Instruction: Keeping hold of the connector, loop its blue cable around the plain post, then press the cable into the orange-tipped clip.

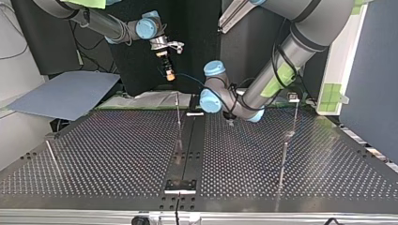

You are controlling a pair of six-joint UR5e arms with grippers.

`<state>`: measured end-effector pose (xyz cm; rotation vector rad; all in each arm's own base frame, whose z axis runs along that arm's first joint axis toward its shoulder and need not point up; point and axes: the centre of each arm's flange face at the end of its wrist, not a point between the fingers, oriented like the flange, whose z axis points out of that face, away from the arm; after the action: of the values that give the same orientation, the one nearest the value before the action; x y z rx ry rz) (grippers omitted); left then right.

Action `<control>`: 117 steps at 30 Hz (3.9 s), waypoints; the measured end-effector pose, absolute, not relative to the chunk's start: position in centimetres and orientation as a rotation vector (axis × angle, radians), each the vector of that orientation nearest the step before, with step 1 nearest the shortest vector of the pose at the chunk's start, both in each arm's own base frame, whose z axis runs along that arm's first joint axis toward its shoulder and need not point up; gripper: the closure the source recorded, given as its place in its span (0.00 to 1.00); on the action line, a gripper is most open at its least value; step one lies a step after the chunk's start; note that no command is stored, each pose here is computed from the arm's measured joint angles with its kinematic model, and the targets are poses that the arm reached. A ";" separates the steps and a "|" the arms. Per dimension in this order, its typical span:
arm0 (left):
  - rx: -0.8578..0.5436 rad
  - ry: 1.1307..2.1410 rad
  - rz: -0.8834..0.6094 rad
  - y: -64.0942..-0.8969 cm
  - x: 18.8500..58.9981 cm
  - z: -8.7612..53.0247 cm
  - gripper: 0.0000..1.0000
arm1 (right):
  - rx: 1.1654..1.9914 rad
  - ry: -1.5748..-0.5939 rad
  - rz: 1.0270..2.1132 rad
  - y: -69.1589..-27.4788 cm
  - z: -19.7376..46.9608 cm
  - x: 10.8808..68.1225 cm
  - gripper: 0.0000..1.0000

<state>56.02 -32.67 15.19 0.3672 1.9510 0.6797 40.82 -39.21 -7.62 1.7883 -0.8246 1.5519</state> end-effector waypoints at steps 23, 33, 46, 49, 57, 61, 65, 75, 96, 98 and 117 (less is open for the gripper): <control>0.509 2.008 0.710 -35.2 53.5 6.7 0.00 | 1.798 -0.811 1.552 -38.8 -7.7 41.2 1.00; 0.534 2.037 0.649 -36.3 52.1 4.1 0.00 | 1.799 -0.815 1.553 -38.8 -7.7 41.2 1.00; 0.648 2.092 0.526 -38.5 49.7 1.6 0.00 | 1.797 -0.815 1.555 -38.8 -7.6 41.2 1.00; 0.675 2.102 0.510 -39.0 48.9 0.1 0.00 | 1.797 -0.815 1.555 -38.8 -7.7 41.2 1.00; 0.652 2.094 0.382 -40.7 48.2 -1.7 0.00 | 1.796 -0.815 1.556 -38.8 -7.6 41.2 1.00; 0.633 2.089 0.321 -41.4 48.1 -1.8 0.00 | 1.795 -0.815 1.557 -38.8 -7.6 41.2 1.00; 0.604 2.076 0.253 -42.0 48.2 -1.9 0.00 | 1.797 -0.816 1.556 -38.8 -7.7 41.2 1.00; 0.541 2.080 0.083 -43.0 48.5 -2.0 0.00 | 1.800 -0.817 1.555 -38.8 -7.7 41.2 1.00; 0.372 2.079 -0.169 -42.6 48.6 -3.4 0.00 | 1.800 -0.822 1.551 -38.9 -7.7 41.0 1.00; 0.354 2.072 -0.173 -42.6 48.7 -3.3 0.00 | 1.801 -0.822 1.550 -38.9 -7.7 41.0 1.00; 0.321 2.033 -0.116 -42.5 49.0 -3.2 0.50 | 1.808 -0.819 1.549 -38.7 -7.7 41.2 1.00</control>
<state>49.02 -42.47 -3.21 0.3207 2.0335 -0.1158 41.17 -38.73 -7.72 1.8079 -0.8194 1.5492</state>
